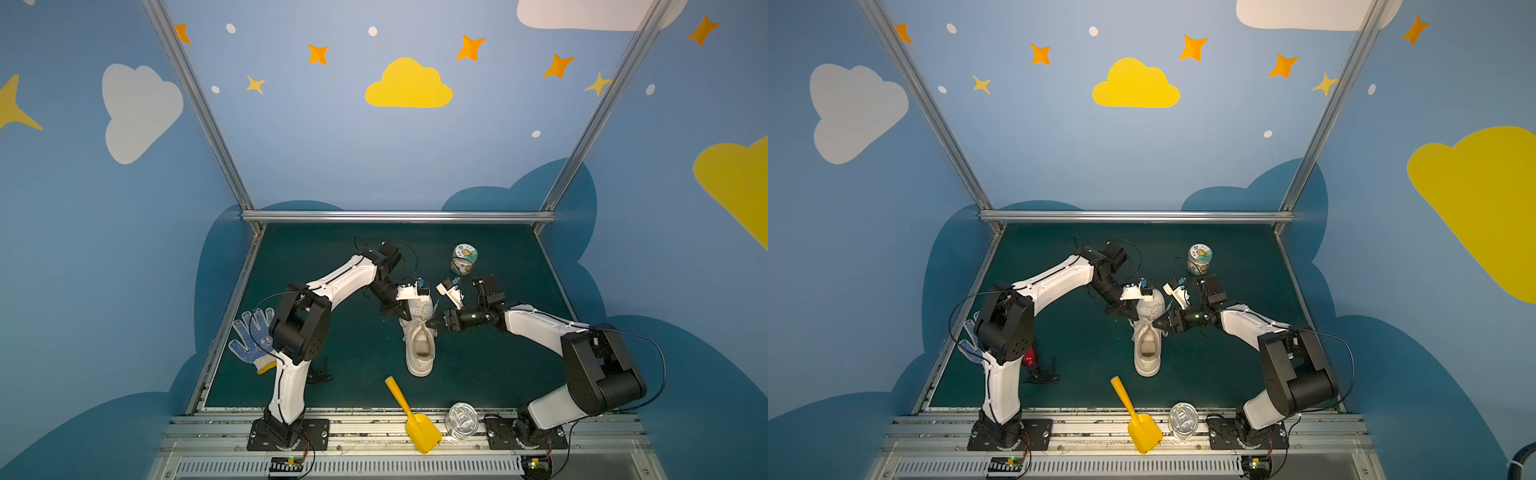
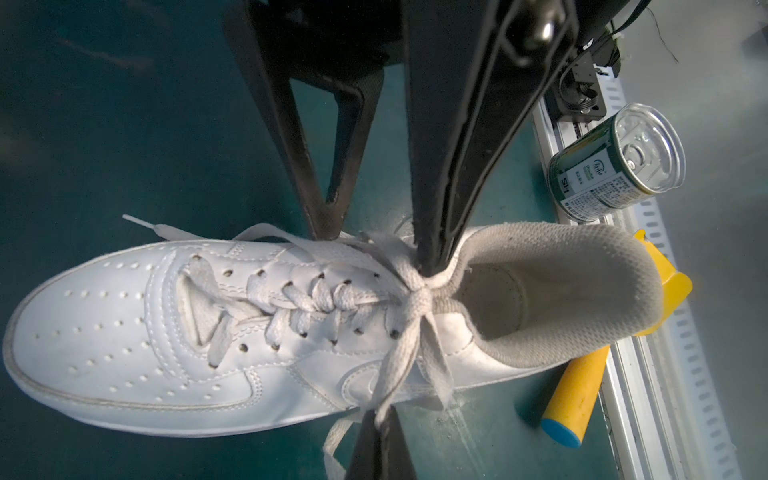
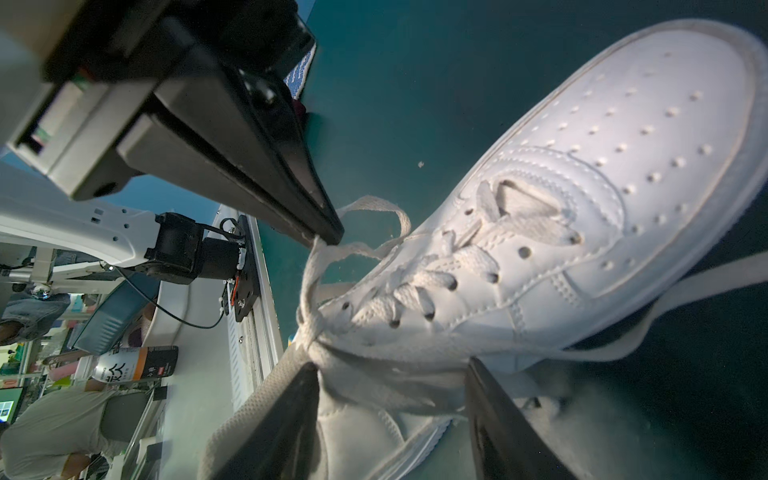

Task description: Tie the shoes

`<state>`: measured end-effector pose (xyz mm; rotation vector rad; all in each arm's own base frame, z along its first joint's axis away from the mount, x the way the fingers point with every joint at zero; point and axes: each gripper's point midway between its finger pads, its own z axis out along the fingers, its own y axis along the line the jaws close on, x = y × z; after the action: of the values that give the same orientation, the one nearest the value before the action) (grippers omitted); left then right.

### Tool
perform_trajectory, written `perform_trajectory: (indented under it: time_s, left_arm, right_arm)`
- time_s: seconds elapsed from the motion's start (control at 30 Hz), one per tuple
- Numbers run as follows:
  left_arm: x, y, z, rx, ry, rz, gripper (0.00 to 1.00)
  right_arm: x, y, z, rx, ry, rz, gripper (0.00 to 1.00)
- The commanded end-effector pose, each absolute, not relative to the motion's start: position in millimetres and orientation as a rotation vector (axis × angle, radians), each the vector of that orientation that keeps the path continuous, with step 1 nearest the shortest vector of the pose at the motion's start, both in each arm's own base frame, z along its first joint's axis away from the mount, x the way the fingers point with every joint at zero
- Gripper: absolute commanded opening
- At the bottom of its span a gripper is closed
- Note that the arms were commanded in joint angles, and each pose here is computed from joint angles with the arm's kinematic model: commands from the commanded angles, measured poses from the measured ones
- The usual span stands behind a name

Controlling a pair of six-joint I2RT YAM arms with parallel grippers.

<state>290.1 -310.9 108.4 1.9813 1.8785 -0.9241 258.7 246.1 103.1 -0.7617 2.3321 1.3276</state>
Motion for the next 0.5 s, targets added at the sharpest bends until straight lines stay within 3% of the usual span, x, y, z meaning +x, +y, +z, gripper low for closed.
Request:
perform_trajectory:
  time_s: [0.0,0.3,0.47]
  left_arm:
    - [283.7,-311.8,106.9,1.982,1.896,-0.976,0.03]
    - [282.4,-311.7,105.3,1.983,1.902,-0.979,0.03]
    - [281.1,-311.5,104.3,1.985,1.905,-0.981,0.03]
  right_arm:
    - [263.1,247.7,104.3,-0.782,2.326,1.331,0.58]
    - [256.8,249.4,100.0,-0.781,2.341,1.383,0.59]
    - [246.0,251.0,106.2,-0.806,2.317,1.407,0.51]
